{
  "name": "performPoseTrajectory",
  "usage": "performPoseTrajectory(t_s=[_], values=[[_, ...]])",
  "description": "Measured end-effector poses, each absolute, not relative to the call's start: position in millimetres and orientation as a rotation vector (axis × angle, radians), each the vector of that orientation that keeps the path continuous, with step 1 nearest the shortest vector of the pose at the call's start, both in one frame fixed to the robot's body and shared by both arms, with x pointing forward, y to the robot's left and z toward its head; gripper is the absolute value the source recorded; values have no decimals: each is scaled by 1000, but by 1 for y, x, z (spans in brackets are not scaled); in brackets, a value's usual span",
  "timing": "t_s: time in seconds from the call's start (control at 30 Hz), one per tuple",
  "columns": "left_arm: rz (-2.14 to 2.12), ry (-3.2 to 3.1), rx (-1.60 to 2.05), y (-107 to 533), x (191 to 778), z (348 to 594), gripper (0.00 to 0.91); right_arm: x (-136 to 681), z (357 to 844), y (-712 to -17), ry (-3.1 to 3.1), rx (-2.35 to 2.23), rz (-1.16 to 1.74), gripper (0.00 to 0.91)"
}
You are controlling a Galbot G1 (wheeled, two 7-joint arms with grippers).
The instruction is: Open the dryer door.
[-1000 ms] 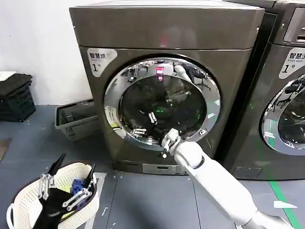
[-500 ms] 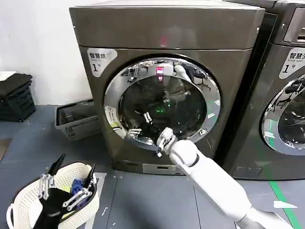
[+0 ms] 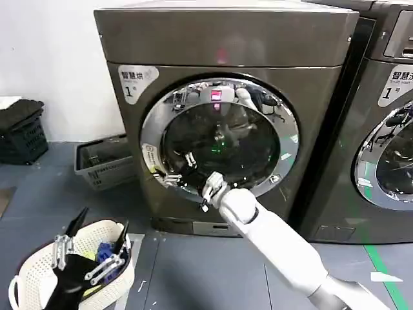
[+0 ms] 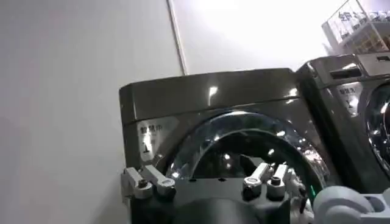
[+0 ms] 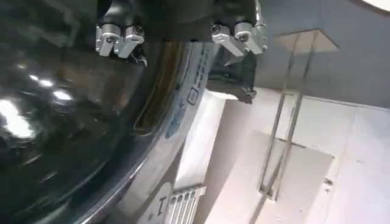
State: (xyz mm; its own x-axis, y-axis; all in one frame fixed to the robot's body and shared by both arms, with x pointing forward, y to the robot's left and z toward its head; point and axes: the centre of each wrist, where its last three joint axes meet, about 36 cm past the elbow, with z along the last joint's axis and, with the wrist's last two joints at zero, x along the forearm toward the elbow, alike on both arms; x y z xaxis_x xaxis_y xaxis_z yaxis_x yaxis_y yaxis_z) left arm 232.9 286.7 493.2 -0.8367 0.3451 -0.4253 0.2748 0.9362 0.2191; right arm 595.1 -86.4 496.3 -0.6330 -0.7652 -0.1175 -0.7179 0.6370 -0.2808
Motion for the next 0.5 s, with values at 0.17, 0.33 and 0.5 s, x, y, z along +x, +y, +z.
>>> performPoseTrajectory(t_s=[0.17, 0.33, 0.5], values=[[205, 2621, 445, 287, 233, 493, 907, 597, 496, -79, 2632, -1219, -302, 907], [206, 2621, 448, 287, 233, 493, 907, 601, 497, -75, 2633, -1221, -305, 907], [205, 2625, 449, 287, 233, 492, 907, 605, 496, -70, 2636, -1221, -305, 907]])
